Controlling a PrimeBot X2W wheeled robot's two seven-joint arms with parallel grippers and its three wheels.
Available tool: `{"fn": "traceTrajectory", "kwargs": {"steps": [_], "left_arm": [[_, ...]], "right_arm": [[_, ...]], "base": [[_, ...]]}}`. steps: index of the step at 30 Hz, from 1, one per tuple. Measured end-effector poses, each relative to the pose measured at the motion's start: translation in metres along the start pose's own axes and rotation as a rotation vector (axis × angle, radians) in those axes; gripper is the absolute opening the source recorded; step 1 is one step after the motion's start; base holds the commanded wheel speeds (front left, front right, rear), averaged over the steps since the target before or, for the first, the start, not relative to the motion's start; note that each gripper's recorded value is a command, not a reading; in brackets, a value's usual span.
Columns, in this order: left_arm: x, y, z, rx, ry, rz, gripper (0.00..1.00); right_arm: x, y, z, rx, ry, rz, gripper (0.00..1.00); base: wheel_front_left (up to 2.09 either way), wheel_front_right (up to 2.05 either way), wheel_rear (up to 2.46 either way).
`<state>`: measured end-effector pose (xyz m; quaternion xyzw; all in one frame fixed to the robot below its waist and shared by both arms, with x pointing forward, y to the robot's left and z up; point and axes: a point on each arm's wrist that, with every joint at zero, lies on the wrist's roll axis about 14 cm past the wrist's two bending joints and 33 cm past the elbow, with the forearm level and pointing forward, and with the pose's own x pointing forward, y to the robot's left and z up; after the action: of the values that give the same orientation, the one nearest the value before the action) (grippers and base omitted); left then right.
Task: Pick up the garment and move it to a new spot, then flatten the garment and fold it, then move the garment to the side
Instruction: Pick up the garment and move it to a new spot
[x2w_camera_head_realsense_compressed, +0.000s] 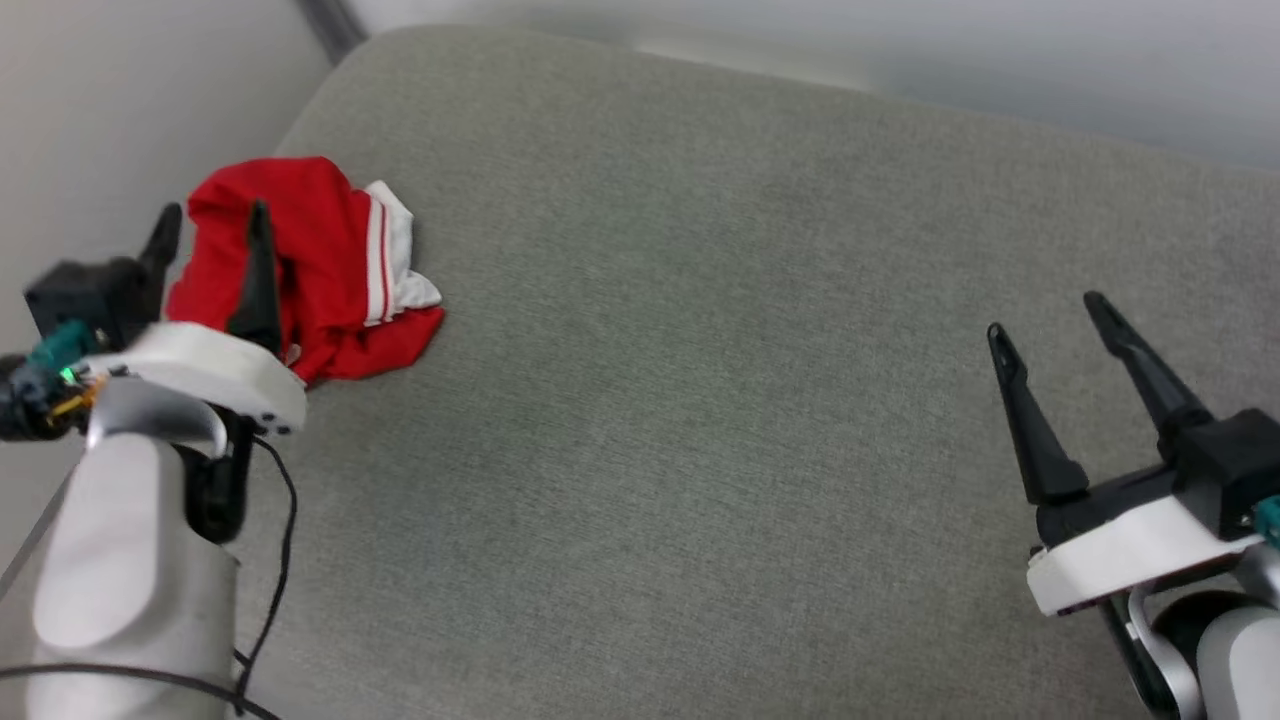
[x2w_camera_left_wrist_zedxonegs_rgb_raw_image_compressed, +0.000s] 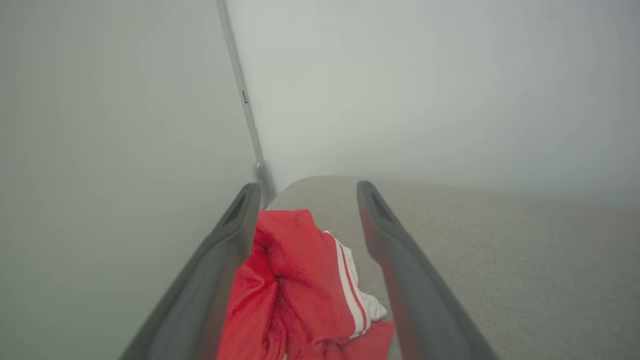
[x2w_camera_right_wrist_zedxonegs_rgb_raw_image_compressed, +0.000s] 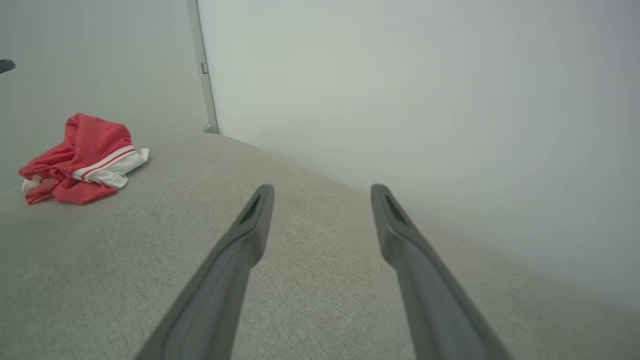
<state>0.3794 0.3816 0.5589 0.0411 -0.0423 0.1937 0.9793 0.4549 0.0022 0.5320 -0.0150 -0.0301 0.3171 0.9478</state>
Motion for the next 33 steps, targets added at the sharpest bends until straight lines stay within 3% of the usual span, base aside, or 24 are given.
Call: {"fn": "traceTrajectory", "kwargs": {"steps": [5,10,18,23,24,25,26,30,33], "left_arm": [[0.043,0.007,-0.039,0.030,0.229,-0.014,1.00],[0.059,0.012,-0.099,0.032,0.519,-0.018,1.00],[0.036,0.013,-0.188,-0.011,0.947,-0.004,1.00],[0.029,0.013,-0.207,-0.033,1.045,0.007,1.00],[0.029,0.014,-0.207,-0.040,1.055,0.011,0.51],[0.028,0.014,-0.207,-0.044,1.064,0.013,0.15],[0.028,0.015,-0.206,-0.052,1.064,0.016,0.00],[0.032,0.021,-0.195,-0.040,1.007,0.035,0.00],[0.046,0.027,-0.174,-0.027,0.878,0.062,0.00]], "right_arm": [[0.008,-0.025,-0.014,0.003,0.007,-0.037,1.00],[0.007,-0.052,-0.041,0.026,0.048,-0.093,1.00],[-0.003,-0.078,-0.083,0.058,0.120,-0.161,1.00],[-0.009,-0.089,-0.092,0.056,0.135,-0.192,1.00],[-0.009,-0.089,-0.092,0.055,0.135,-0.195,1.00],[-0.009,-0.090,-0.091,0.054,0.134,-0.195,1.00],[-0.009,-0.089,-0.090,0.053,0.128,-0.196,1.00],[-0.009,-0.087,-0.081,0.050,0.109,-0.195,1.00],[-0.010,-0.085,-0.071,0.053,0.085,-0.200,1.00]], "base": [[0.00,0.00,0.00],[0.00,0.00,0.00],[0.00,0.00,0.00],[0.00,0.00,0.00],[0.00,0.00,0.00],[0.00,0.00,0.00],[0.00,0.00,0.00],[0.00,0.00,0.00],[0.00,0.00,0.00]]}}
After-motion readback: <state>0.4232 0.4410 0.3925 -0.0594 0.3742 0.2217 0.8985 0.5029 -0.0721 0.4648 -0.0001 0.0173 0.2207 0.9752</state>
